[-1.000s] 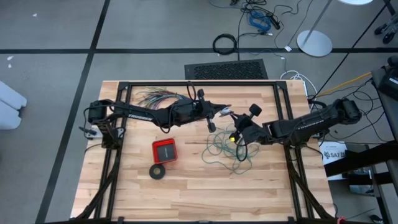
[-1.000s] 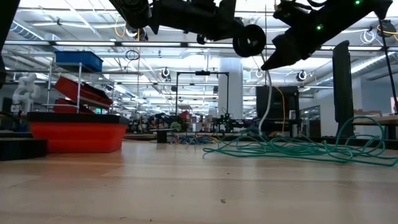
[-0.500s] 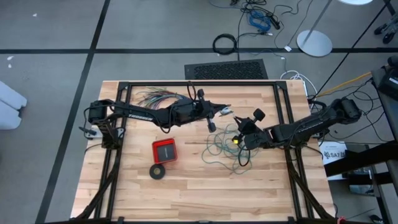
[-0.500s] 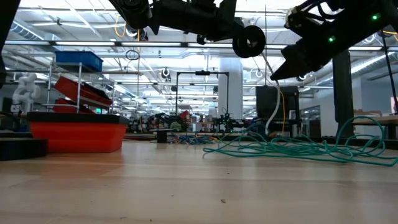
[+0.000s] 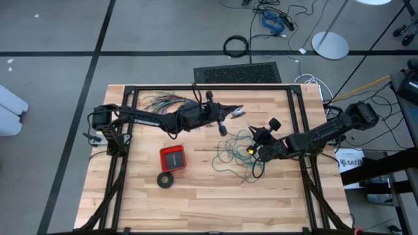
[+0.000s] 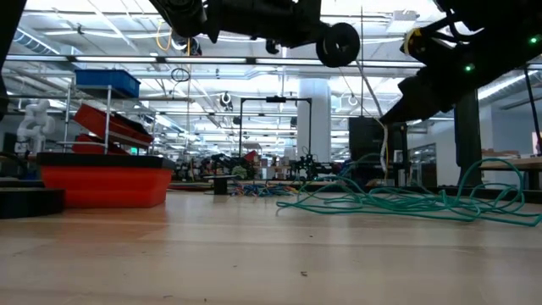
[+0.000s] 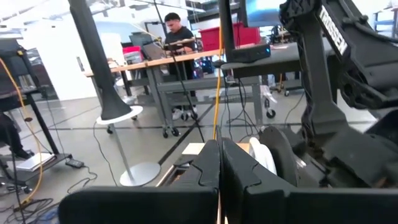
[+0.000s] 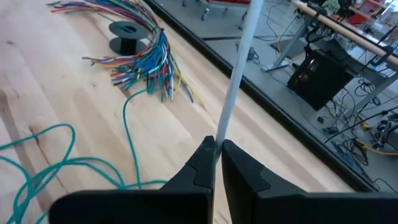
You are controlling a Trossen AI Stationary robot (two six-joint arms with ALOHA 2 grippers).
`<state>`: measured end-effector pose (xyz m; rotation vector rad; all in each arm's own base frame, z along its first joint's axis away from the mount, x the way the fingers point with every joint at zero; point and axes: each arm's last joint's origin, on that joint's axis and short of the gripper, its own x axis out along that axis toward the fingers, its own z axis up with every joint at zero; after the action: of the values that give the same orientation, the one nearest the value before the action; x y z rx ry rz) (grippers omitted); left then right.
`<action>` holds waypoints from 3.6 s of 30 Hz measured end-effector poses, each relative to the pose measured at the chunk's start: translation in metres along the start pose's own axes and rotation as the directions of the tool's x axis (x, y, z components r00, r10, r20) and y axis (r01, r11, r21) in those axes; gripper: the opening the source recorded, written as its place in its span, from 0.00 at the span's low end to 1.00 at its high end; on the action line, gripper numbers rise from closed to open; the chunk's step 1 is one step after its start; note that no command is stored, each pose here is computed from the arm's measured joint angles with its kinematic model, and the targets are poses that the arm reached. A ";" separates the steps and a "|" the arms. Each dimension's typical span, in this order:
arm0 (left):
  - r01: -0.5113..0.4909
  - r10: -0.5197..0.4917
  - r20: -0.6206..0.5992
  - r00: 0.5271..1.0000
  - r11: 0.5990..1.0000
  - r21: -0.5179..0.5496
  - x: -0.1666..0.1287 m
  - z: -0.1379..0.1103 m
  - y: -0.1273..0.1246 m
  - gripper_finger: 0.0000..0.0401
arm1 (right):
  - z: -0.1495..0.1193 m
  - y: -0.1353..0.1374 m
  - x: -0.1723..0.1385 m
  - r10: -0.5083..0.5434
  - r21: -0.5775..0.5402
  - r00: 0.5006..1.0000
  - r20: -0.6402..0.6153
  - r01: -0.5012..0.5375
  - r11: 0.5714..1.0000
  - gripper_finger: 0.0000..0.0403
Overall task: Coil cords
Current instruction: Coil the white wire onto the spool
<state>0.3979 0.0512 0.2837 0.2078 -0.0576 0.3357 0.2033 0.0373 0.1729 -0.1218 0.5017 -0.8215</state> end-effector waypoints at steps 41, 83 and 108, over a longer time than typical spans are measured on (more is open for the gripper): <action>0.020 -0.021 -0.025 0.999 1.000 -0.013 0.000 -0.004 -0.002 0.00 | 0.008 -0.009 0.012 -0.103 0.136 0.994 0.027 0.099 0.986 0.26; 0.027 -0.027 -0.051 0.998 1.000 0.012 0.000 -0.007 -0.003 0.00 | 0.013 0.004 -0.021 0.190 0.189 0.980 0.056 -0.197 0.962 0.14; 0.040 -0.039 -0.052 0.998 0.999 0.012 0.000 -0.007 -0.004 0.00 | -0.045 -0.017 -0.016 0.030 0.170 0.986 0.162 -0.058 0.984 0.37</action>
<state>0.3990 0.0492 0.2759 0.2133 -0.0006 0.3021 0.1617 0.0409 0.1441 -0.0143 0.2801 -0.8011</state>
